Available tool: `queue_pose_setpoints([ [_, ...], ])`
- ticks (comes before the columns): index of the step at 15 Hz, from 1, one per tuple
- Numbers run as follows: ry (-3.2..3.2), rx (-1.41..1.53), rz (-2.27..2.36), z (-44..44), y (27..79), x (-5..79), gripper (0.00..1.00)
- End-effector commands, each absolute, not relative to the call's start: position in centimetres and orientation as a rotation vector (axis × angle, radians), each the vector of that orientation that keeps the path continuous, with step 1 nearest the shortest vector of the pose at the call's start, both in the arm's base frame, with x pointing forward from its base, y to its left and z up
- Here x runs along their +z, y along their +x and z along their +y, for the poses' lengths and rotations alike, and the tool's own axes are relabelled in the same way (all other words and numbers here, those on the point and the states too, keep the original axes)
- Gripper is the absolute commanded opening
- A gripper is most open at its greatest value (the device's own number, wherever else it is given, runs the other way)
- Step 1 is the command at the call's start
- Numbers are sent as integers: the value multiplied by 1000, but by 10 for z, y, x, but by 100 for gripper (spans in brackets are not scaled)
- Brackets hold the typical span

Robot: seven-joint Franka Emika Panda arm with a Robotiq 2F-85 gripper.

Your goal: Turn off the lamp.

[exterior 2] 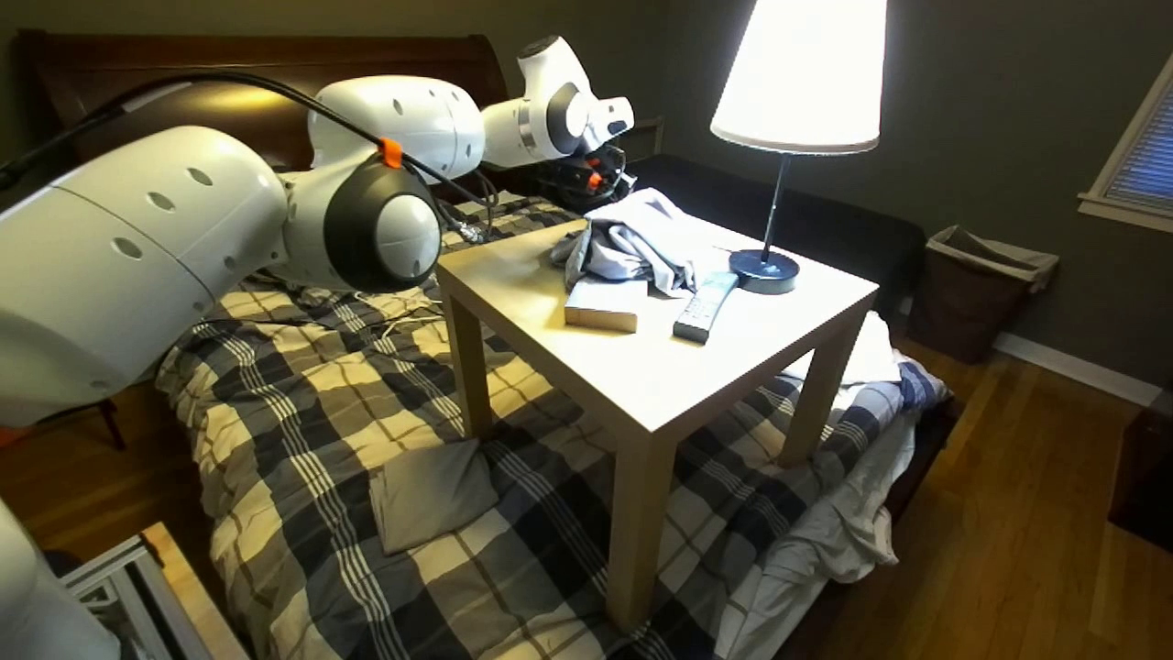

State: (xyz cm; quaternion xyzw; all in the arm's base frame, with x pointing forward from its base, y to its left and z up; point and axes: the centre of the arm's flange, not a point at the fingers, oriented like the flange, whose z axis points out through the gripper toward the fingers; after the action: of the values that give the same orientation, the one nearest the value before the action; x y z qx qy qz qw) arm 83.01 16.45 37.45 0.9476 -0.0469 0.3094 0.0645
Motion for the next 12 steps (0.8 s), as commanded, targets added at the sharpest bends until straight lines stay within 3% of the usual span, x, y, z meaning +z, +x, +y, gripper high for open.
queue_pose_setpoints([
  [1,2861,934,-141,165,830,374,1],
  [12,2766,1156,-92,168,865,345,0],
])
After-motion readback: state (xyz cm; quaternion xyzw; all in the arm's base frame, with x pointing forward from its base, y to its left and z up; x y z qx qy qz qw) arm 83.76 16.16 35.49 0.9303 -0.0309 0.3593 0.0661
